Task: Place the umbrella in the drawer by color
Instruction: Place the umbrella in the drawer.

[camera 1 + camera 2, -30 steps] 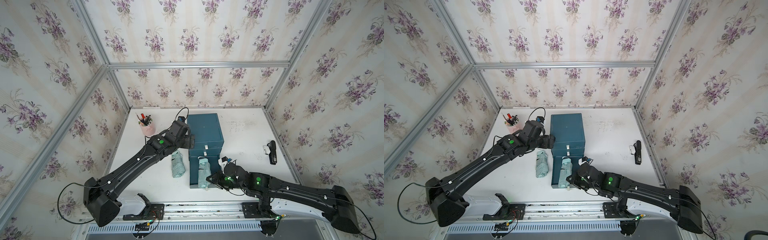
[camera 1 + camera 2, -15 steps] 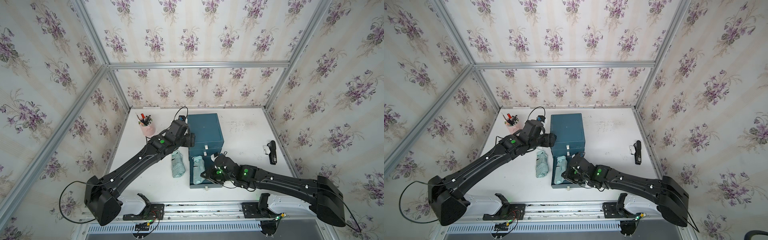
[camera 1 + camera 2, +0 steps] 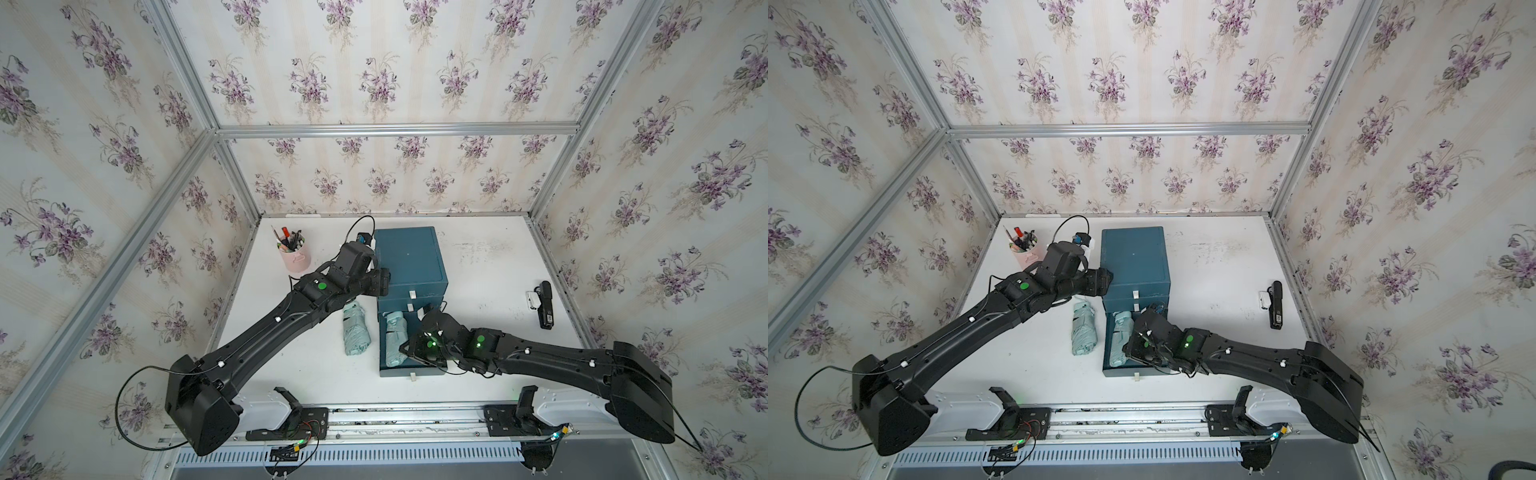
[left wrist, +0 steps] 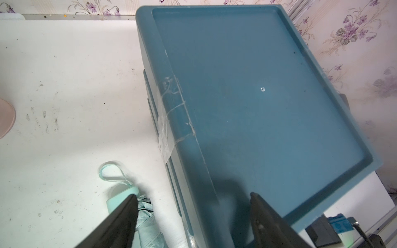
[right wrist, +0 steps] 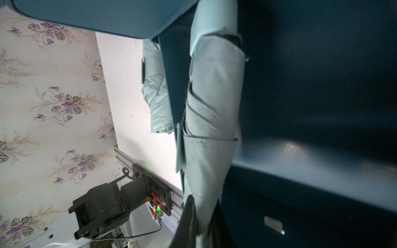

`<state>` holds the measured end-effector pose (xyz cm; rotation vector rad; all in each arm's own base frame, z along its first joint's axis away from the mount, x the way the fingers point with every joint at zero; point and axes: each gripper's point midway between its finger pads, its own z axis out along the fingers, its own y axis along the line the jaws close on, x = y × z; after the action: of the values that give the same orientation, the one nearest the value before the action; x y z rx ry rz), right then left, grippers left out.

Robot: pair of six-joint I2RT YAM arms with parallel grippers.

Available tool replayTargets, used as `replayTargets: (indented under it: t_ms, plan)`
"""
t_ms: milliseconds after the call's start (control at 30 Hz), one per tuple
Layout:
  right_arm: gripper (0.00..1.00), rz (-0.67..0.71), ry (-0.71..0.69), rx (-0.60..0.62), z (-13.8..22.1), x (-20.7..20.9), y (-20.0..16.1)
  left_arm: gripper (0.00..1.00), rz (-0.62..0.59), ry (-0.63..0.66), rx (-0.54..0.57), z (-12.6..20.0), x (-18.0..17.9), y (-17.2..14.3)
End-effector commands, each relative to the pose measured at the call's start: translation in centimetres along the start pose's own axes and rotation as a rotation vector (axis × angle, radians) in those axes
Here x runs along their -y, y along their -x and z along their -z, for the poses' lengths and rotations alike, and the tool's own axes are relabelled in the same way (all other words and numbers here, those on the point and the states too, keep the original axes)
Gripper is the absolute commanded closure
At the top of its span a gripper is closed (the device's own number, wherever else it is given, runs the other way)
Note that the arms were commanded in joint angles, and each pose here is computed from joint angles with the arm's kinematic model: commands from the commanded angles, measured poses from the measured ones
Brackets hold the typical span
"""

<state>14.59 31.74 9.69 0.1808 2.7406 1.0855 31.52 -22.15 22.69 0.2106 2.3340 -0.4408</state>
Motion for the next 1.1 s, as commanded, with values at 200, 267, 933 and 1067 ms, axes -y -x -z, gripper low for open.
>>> replayTargets:
  t_ms: [200, 267, 933, 1067]
  plan:
    - [0.93, 0.052, 0.014, 0.049, -1.3, -0.2, 0.9, 0.21, -0.022, 0.016, -0.113, 0.5, -0.8, -2.9]
    - [0.84, 0.051, 0.006, 0.046, -1.6, 0.2, 0.8, 0.21, -0.019, 0.008, -0.109, 0.9, -0.7, -2.8]
    - [0.48, 0.141, -0.195, 0.153, 0.6, 2.9, 1.5, 0.16, 0.092, 0.006, 0.076, 9.4, -2.0, -0.4]
    - [0.5, 0.178, -0.18, 0.189, 1.5, 2.3, 1.2, 0.16, 0.205, 0.09, 0.096, 10.2, -5.6, -3.8]
